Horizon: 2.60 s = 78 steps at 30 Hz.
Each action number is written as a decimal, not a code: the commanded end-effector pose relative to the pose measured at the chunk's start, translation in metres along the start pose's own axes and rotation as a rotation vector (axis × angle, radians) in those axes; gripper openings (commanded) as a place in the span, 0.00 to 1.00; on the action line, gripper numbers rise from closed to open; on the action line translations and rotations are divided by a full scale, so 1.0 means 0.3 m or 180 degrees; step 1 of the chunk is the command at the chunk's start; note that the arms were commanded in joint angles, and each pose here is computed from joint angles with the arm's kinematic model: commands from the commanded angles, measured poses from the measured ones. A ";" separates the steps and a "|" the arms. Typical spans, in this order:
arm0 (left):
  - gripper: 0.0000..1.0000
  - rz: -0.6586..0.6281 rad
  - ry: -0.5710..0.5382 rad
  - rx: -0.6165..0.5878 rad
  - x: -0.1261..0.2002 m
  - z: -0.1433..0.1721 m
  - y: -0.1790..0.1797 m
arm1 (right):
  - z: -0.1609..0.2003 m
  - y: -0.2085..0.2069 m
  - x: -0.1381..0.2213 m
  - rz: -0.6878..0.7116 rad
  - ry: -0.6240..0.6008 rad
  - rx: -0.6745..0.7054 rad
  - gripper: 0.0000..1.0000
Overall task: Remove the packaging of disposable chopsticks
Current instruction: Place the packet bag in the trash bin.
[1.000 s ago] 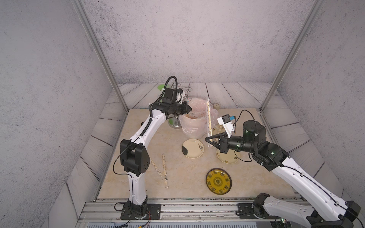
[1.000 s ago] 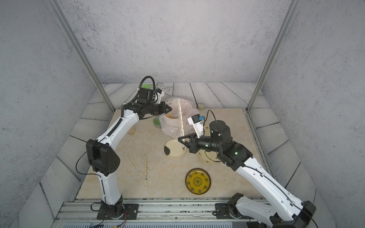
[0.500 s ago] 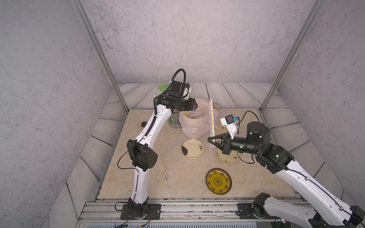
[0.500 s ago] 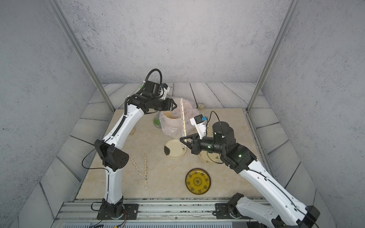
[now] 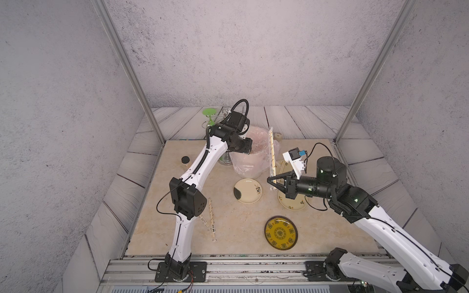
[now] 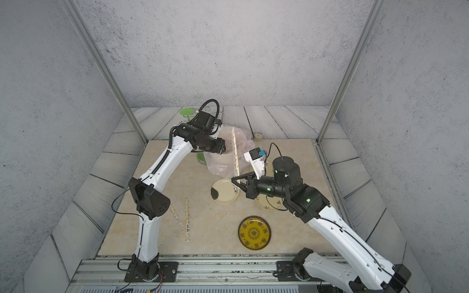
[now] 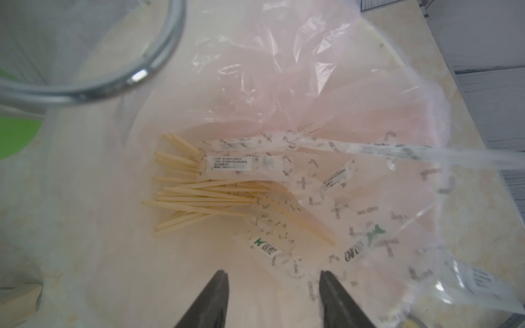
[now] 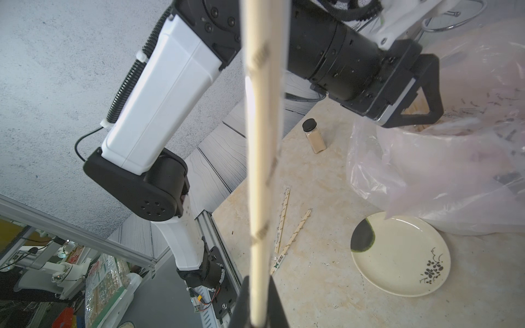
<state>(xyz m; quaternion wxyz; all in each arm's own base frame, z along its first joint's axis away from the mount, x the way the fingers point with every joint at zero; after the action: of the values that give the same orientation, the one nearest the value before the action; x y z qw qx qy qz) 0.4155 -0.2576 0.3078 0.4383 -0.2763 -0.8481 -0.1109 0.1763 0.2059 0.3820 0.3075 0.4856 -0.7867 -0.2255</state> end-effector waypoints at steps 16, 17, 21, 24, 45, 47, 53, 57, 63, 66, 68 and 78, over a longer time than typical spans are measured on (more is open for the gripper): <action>0.58 -0.0186 -0.0167 -0.0198 0.117 -0.001 -0.006 | 0.001 -0.012 -0.022 -0.0035 0.0030 -0.0025 0.00; 0.58 -0.0193 -0.0169 -0.0191 0.120 0.002 -0.005 | 0.001 -0.012 -0.023 -0.0041 0.0038 -0.0027 0.00; 0.58 -0.0182 -0.0191 -0.0190 0.127 0.014 -0.007 | 0.001 -0.011 -0.022 -0.0048 0.0047 -0.0035 0.00; 0.58 -0.0249 -0.0115 -0.0195 0.119 0.032 0.003 | 0.004 -0.010 -0.020 -0.0051 0.0047 -0.0033 0.00; 0.58 0.0128 -0.0541 0.0071 0.196 -0.047 -0.003 | 0.020 -0.022 -0.025 -0.0053 0.0081 -0.0087 0.00; 0.59 0.0016 -0.0553 0.0058 0.174 -0.062 0.020 | 0.022 -0.023 -0.025 -0.0046 0.0083 -0.0090 0.00; 0.56 0.0020 -0.0074 0.0082 0.066 -0.041 0.037 | 0.020 -0.021 -0.027 -0.0060 0.0095 -0.0092 0.00; 0.55 0.0065 -0.0038 0.0108 0.065 -0.011 0.028 | 0.025 -0.024 -0.026 -0.0046 0.0105 -0.0088 0.00; 0.56 0.0002 -0.0273 0.0103 0.108 0.007 0.030 | 0.024 -0.028 -0.033 -0.0049 0.0115 -0.0094 0.00; 0.56 0.0000 -0.0302 0.0083 0.123 -0.001 0.028 | 0.024 -0.030 -0.036 -0.0054 0.0116 -0.0102 0.00; 0.56 -0.0008 -0.0328 0.0069 0.127 -0.012 0.029 | 0.024 -0.030 -0.038 -0.0056 0.0123 -0.0112 0.00; 0.55 -0.0024 -0.0612 0.0042 0.215 -0.080 0.024 | 0.025 -0.037 -0.038 0.0020 0.0143 -0.0129 0.00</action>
<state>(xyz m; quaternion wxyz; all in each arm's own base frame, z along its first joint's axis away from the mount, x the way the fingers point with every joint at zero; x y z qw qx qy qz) 0.4076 -0.2412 0.3614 0.3691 -0.2819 -0.8822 -0.0774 0.1807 0.2117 0.3684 0.3281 0.4845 -0.7773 -0.2311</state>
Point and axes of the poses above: each gripper's point midway between its finger pads, its own x axis back along the fingers, its own y axis along the line the jaws close on, z = x × y, the point moved 7 cm from there along x, back along the fingers, and after that the axes turned 10 degrees about -x, right-handed, at the moved point
